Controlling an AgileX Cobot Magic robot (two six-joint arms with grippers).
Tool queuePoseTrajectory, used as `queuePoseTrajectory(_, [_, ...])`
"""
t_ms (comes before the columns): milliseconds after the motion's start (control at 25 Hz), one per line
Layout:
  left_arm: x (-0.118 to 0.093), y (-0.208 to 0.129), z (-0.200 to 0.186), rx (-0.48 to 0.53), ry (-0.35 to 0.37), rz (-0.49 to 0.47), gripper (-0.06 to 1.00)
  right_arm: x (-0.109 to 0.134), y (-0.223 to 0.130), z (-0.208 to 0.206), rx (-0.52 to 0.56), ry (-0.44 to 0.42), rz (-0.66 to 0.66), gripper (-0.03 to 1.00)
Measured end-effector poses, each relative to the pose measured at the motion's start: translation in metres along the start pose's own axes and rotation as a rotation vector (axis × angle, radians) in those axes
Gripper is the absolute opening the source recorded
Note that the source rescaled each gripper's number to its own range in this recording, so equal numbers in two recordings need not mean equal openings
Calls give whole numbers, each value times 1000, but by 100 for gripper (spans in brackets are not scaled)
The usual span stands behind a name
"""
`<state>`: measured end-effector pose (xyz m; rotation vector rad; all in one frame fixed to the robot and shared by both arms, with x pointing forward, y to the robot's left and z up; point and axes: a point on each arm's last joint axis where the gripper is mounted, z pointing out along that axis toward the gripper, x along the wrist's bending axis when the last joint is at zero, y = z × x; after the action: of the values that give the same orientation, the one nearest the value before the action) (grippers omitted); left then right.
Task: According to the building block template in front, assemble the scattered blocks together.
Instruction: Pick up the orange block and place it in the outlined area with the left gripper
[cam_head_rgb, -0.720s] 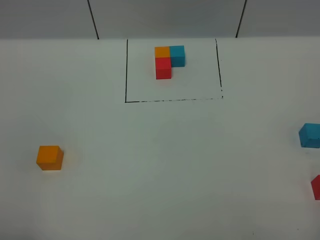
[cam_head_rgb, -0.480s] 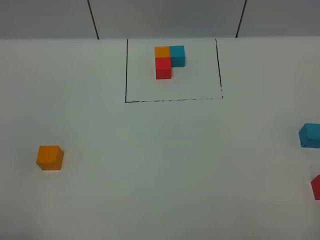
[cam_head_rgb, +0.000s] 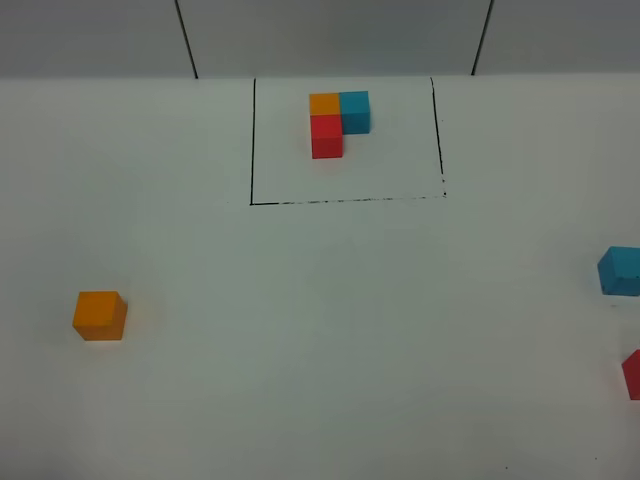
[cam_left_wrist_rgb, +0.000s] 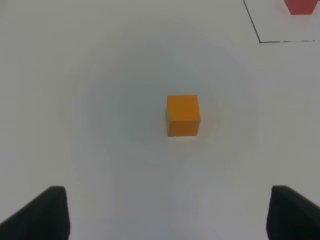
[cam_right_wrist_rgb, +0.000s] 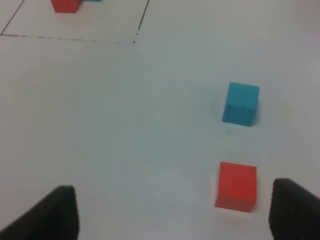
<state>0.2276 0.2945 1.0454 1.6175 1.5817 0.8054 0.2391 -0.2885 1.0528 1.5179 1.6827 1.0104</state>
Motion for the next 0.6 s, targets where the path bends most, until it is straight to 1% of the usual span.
queuePoseTrajectory(200, [0, 1, 1, 8, 1, 0, 84, 0, 0, 0, 0, 0, -1, 59])
queuePoseTrajectory(320, [0, 9, 5, 62, 2, -8, 85, 0, 0, 0, 0, 0, -1, 59])
queuePoseTrajectory(440, [0, 33, 10, 178, 5, -52, 89, 0, 0, 0, 0, 0, -1, 59])
queuePoseTrajectory(520, [0, 56, 17, 280, 10, -79, 91, 0, 0, 0, 0, 0, -1, 59])
queuePoseTrajectory(600, [1, 79, 33, 404, 16, -96, 91, 0, 0, 0, 0, 0, -1, 59])
